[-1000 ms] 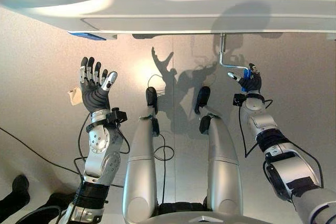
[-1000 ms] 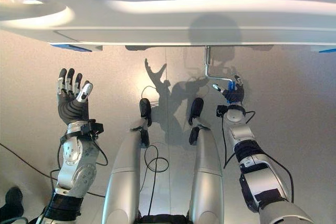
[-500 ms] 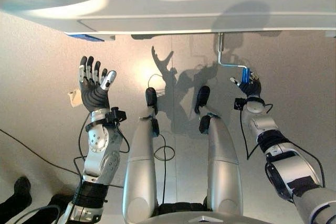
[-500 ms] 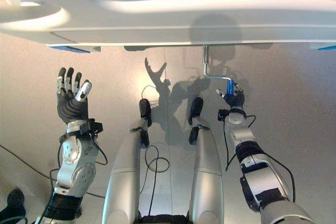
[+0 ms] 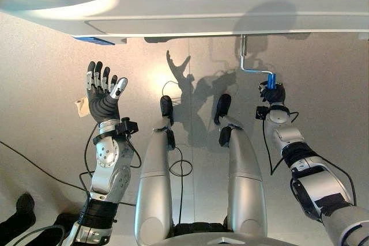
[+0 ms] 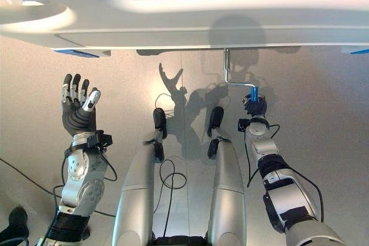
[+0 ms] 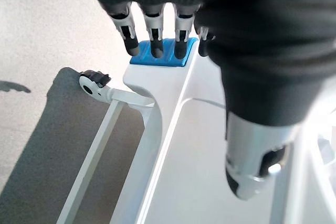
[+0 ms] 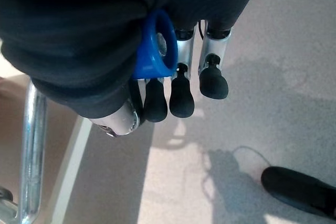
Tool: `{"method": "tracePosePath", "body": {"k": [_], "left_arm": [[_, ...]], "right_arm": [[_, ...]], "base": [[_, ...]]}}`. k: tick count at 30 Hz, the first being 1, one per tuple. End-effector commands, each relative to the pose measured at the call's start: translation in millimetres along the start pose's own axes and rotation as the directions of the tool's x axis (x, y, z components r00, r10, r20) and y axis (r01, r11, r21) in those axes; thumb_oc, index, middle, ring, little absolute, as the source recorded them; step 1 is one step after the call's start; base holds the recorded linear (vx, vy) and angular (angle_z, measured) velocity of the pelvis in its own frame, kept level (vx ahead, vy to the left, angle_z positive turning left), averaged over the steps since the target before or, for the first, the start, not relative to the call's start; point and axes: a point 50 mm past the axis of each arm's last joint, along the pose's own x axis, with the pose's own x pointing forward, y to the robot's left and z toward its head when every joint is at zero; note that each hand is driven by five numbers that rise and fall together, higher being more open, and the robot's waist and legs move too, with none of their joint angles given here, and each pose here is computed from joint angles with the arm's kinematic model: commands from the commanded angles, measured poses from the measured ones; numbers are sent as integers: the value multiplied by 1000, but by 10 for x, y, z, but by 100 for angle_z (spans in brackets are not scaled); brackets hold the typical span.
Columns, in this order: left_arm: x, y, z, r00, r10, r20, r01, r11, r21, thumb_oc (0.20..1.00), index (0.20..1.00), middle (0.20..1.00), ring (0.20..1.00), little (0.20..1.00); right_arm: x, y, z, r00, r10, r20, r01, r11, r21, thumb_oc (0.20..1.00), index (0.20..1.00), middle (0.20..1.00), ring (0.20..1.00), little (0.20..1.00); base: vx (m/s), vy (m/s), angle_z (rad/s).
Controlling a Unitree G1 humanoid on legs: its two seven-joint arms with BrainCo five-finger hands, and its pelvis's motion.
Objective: Raise the hospital bed
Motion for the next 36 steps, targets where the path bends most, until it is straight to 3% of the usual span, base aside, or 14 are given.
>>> {"method": "tracePosePath", "body": {"k": [1,29,36], "left_arm": [[-65,-73,181,993,-79,85,78,997,13,1000,1000,1000,1000,1000],[-103,-100,0,988,-153,-15,154,987,38,1000,1000,1000,1000,1000],[-127,-91,9,990,-139,-19,139,990,4,1000,1000,1000,1000,1000]], "right_arm": [[57,-212,157,994,-63,92,67,997,-40,200,200,200,200,200],[262,-349,588,979,-102,178,115,991,-69,200,200,200,200,200],[274,-391,443,987,-119,111,127,990,-68,200,200,200,200,200]], "base": [[0,0,0],[2,-1,-1],[2,-2,0]]}}
